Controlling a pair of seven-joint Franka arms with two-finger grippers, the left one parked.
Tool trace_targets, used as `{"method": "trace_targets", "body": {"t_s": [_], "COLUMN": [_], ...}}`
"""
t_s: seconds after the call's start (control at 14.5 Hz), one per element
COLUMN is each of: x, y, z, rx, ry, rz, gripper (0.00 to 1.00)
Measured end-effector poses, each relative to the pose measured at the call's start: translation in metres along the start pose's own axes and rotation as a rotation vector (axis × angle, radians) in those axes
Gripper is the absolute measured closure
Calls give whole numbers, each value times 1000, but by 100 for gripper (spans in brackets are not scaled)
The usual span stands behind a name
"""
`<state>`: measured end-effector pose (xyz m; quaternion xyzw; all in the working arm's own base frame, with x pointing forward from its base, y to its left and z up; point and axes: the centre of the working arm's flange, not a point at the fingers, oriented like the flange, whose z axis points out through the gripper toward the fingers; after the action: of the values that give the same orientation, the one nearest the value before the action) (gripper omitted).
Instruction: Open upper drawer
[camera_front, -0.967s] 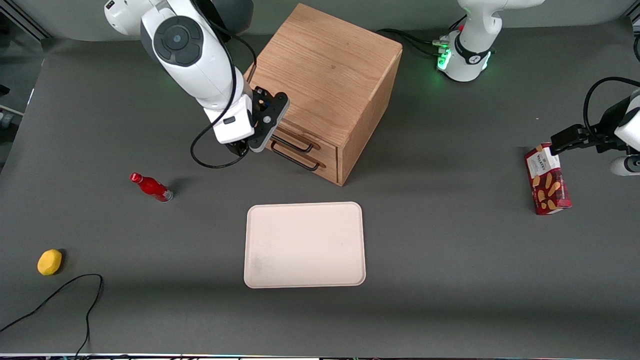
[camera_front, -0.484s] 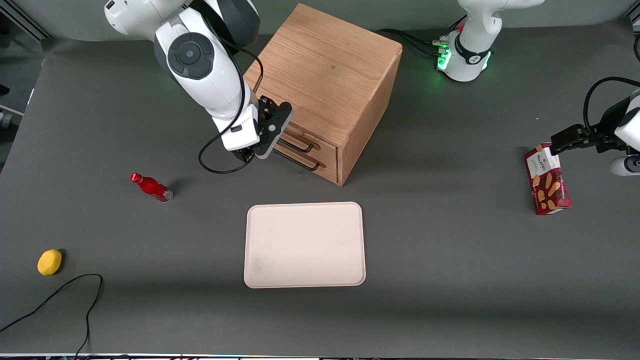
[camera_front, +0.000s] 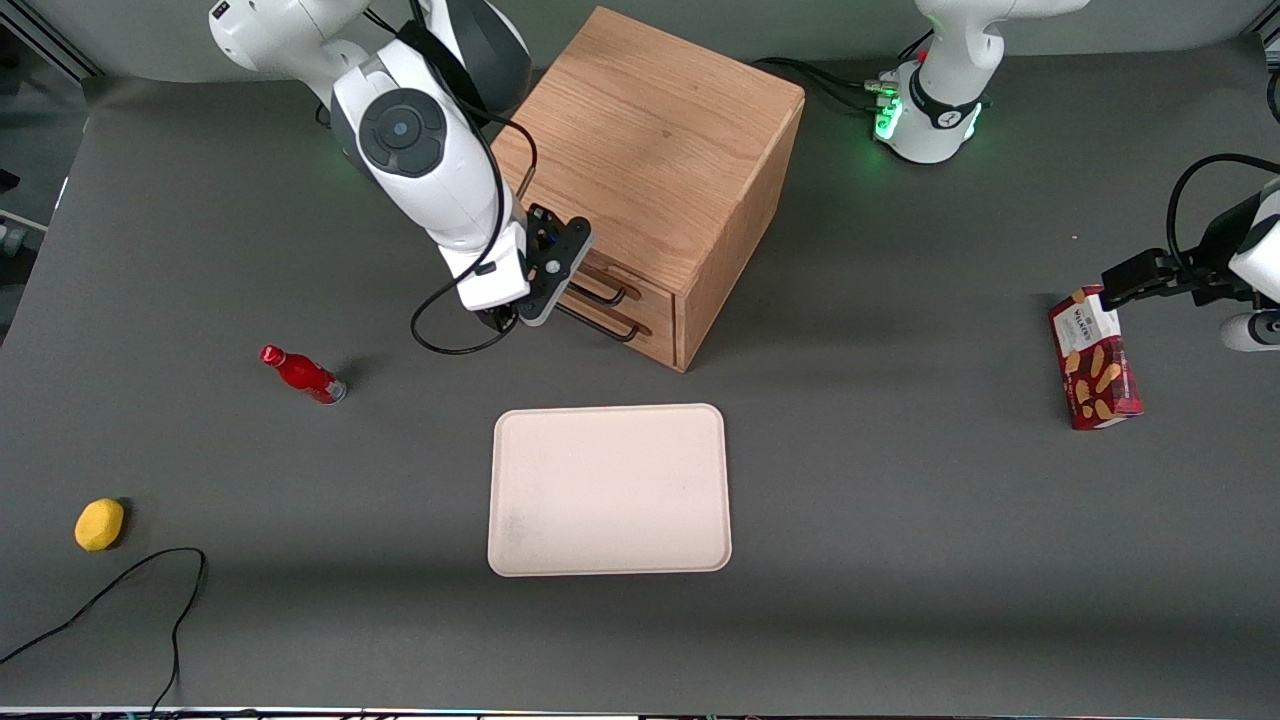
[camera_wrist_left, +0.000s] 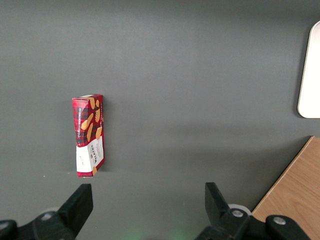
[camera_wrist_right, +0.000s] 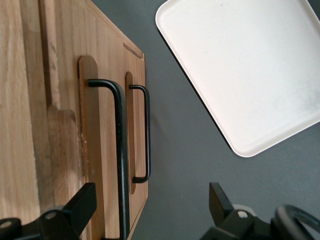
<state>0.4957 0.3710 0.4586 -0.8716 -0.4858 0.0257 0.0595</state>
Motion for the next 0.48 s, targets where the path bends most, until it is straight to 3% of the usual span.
{"method": "trace_targets", "body": {"t_s": [0.48], "x": [3], "y": [6], "z": [32], "rx": [-24], "ry": [0], "rz": [0], "gripper": [0]}}
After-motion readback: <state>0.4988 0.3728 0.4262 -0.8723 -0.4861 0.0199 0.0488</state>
